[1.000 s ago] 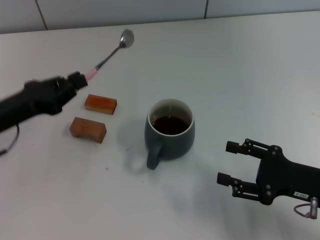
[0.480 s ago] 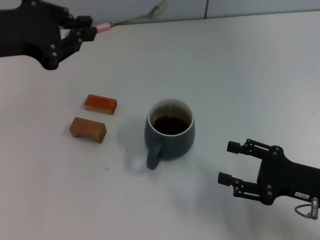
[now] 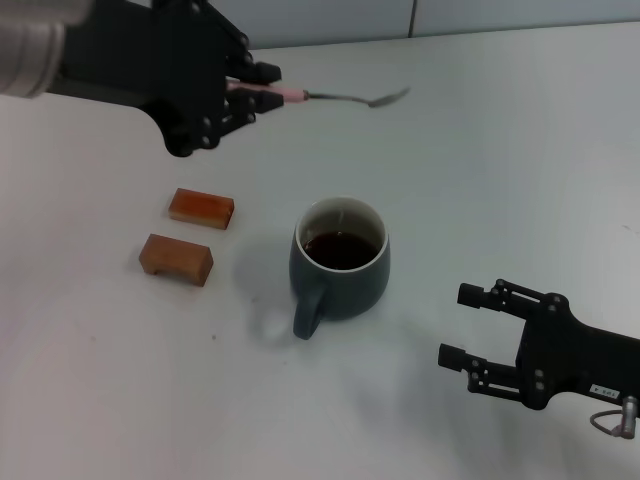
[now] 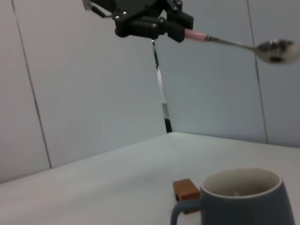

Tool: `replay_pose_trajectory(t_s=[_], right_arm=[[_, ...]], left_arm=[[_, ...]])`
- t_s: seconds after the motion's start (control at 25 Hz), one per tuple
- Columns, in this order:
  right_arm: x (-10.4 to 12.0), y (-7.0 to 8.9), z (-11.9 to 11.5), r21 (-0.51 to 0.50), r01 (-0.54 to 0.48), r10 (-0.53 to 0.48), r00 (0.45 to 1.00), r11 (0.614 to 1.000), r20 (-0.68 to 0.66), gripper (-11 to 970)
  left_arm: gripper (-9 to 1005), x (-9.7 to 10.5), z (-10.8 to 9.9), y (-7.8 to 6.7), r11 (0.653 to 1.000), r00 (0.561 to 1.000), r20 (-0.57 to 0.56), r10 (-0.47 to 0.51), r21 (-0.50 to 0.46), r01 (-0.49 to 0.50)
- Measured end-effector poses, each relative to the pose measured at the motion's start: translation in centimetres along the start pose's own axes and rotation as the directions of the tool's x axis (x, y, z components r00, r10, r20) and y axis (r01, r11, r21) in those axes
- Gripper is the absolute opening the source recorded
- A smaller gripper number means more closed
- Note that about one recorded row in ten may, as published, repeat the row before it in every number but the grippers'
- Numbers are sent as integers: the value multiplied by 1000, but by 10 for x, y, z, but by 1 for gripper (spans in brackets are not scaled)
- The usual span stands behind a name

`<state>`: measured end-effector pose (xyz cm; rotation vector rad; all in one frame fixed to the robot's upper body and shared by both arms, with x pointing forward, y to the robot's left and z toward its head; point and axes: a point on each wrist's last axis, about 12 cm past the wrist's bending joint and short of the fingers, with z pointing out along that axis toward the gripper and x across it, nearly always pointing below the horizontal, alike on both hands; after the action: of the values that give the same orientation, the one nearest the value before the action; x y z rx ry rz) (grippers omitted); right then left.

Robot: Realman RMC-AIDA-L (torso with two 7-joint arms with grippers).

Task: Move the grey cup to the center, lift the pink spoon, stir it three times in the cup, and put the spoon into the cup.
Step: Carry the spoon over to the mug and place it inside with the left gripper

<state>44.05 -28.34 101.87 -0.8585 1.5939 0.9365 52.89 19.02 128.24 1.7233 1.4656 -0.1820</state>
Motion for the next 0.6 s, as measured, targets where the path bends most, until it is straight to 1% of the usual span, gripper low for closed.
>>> replay_pose_trajectory(t_s=[0.04, 0.08, 0.24, 0.52, 0.6], right_arm=[[0, 0, 0, 0, 0, 0, 1000, 1000, 0, 774], [1, 0, 0, 4, 0, 0, 1000, 1000, -5, 774], [2, 0, 0, 7, -1, 1, 1000, 1000, -13, 774], [1, -1, 0, 9, 1, 0, 1000, 1000, -12, 774], [1, -1, 1, 7, 2, -2, 1000, 1000, -14, 774]], left_arm=[[118, 0, 0, 0, 1000, 1000, 0, 0, 0, 0], [118, -7, 8, -1, 998, 997, -56, 58, 22, -57], [118, -11, 15, -4, 992, 988, -98, 118, 54, -114], [118, -8, 12, -11, 981, 975, -134, 176, 108, -162], [118, -7, 15, -16, 973, 963, -176, 205, 142, -182]])
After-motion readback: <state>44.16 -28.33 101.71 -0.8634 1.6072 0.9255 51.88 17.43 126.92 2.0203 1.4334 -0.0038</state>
